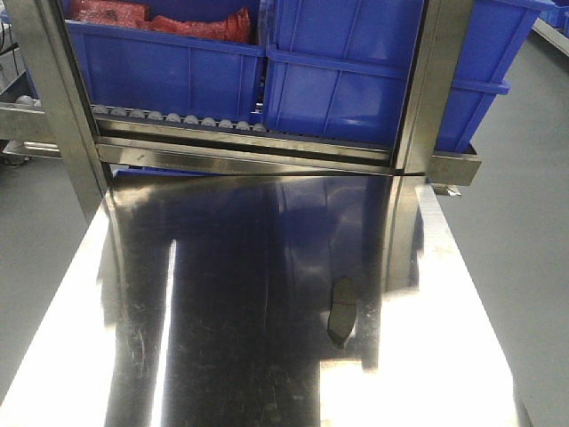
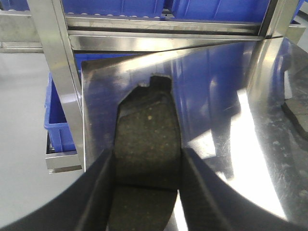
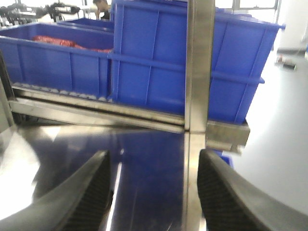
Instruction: Move and align brake pads A on conveyor
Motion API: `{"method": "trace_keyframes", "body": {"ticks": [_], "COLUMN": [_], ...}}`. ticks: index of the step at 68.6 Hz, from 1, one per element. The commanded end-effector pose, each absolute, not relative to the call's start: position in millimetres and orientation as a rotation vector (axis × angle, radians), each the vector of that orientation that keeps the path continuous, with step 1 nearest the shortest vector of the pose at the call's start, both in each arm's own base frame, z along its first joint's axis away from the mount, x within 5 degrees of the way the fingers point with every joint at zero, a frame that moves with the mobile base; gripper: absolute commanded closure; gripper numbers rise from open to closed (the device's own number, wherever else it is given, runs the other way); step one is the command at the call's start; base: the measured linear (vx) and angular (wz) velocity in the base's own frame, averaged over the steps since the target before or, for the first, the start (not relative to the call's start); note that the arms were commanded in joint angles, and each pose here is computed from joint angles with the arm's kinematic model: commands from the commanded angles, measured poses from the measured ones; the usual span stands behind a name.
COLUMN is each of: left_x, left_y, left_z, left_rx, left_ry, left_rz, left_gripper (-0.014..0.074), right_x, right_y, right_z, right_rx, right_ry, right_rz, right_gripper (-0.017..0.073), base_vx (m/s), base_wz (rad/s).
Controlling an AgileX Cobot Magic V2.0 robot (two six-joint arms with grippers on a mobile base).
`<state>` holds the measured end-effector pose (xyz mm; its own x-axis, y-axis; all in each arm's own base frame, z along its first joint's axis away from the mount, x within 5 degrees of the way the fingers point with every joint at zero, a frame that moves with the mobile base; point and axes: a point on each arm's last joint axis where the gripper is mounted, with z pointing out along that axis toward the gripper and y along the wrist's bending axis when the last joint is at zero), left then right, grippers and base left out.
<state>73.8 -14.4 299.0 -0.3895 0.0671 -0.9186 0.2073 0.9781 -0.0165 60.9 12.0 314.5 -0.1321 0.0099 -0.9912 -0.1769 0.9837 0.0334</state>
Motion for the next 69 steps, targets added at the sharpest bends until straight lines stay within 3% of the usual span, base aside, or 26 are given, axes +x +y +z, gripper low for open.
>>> {"method": "trace_keyframes", "body": {"ticks": [1,17,39,55,69], "left_x": [76,76,76,76,76], "left_y": [-17,-17,-17,-17,-17], "left_z": [315,315,314,314,314], "left_rx": [0.205,0.205,0.205,0.205,0.205], "left_ry": [1.866,1.866,1.867,1.867,1.867], "left_rz": [-0.181,-0.181,-0.181,-0.181,-0.181], "left_gripper": [0.0600,0.0600,0.0600,0.0600,0.0600], "right_x": [79,140,221,261,288], "right_y": [14,26,38,48,93], "right_z": [332,325,274,250,255], "right_rx": [-0.081,-0.058,-0.083,-0.052,-0.182], "right_ry": [1.720,2.101,2.555,2.720,2.762], "right_rz": [0.191,0.223,0.160,0.186,0.218], "right_gripper": [0.0159,0.0159,0.0159,0.0159,0.0159], "base_vx": [0.00,0.00,0.00,0.00,0.00], "base_wz": [0.00,0.00,0.00,0.00,0.00]}}
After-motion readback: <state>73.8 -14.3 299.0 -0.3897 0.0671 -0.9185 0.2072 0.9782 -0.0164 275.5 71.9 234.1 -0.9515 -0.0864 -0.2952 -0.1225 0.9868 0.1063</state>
